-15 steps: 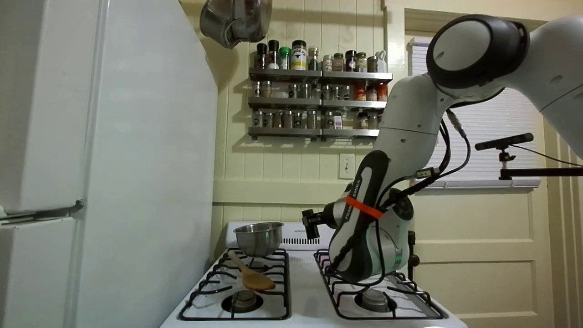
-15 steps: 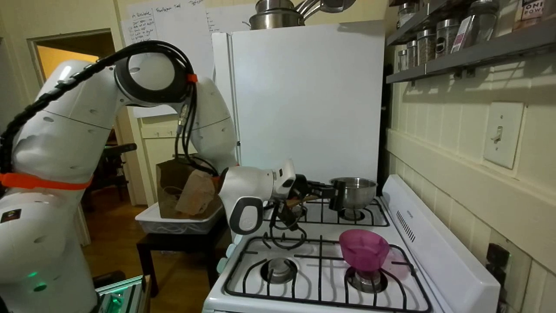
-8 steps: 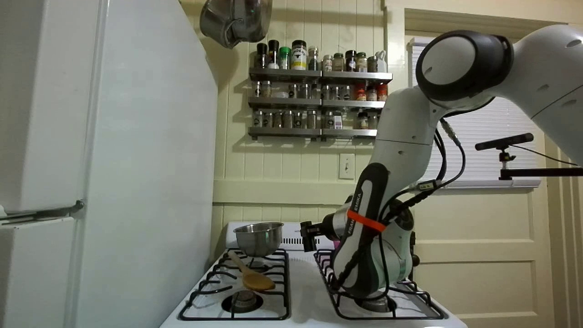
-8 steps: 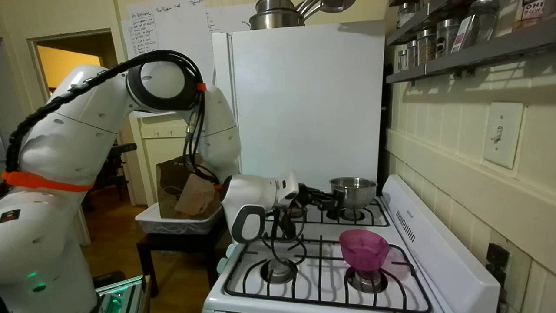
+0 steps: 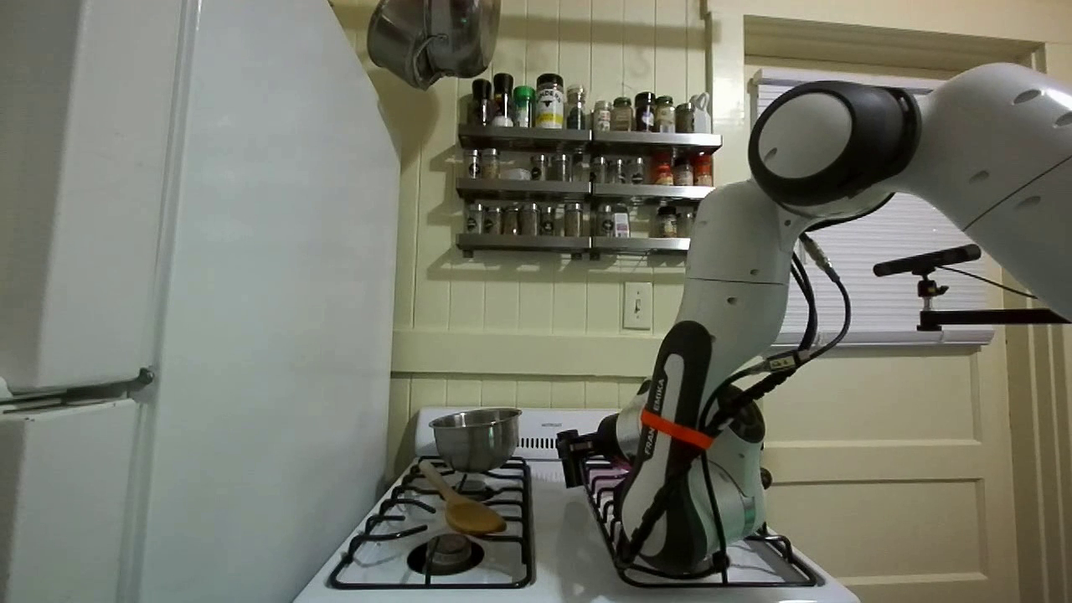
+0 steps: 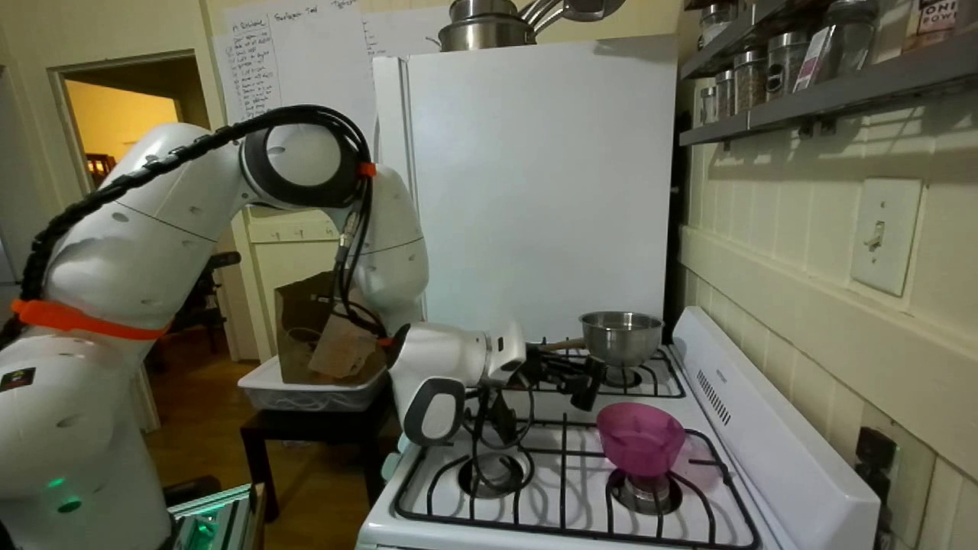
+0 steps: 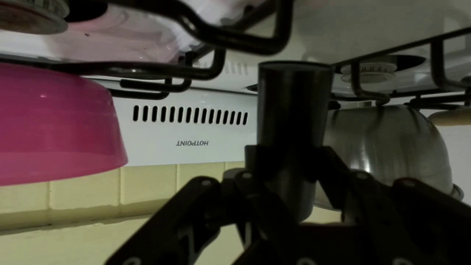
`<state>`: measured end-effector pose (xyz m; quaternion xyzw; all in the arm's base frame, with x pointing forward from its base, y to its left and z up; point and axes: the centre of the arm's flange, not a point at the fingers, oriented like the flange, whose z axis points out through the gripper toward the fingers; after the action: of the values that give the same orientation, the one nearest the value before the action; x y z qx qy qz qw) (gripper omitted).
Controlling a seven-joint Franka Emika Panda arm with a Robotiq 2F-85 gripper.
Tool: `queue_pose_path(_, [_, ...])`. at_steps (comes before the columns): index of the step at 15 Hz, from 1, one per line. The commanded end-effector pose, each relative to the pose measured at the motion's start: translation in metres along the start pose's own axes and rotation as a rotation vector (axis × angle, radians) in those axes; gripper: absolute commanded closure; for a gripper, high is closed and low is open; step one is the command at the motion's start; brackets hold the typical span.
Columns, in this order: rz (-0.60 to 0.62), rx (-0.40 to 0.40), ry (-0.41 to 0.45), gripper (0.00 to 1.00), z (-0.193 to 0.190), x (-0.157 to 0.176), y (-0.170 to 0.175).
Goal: Move the black bottle from the first shelf to the stove
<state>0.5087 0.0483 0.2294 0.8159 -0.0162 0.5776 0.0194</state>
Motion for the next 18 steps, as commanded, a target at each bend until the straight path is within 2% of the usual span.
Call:
queue_pose_path(1, [-0.016,0.011,0.037,0.81,-0.003,-0.02,0.006])
queue_pose_path(7, [-0.064,0.056,0.079,0.81,0.006,-0.018,0.003])
queue_pose_path(13, [-0.05,0.07,0.046,0.81,0.01,-0.033,0.002])
queue_pose_path(18, [-0.032,0.08,0.045,0.81,0.01,-0.032,0.001])
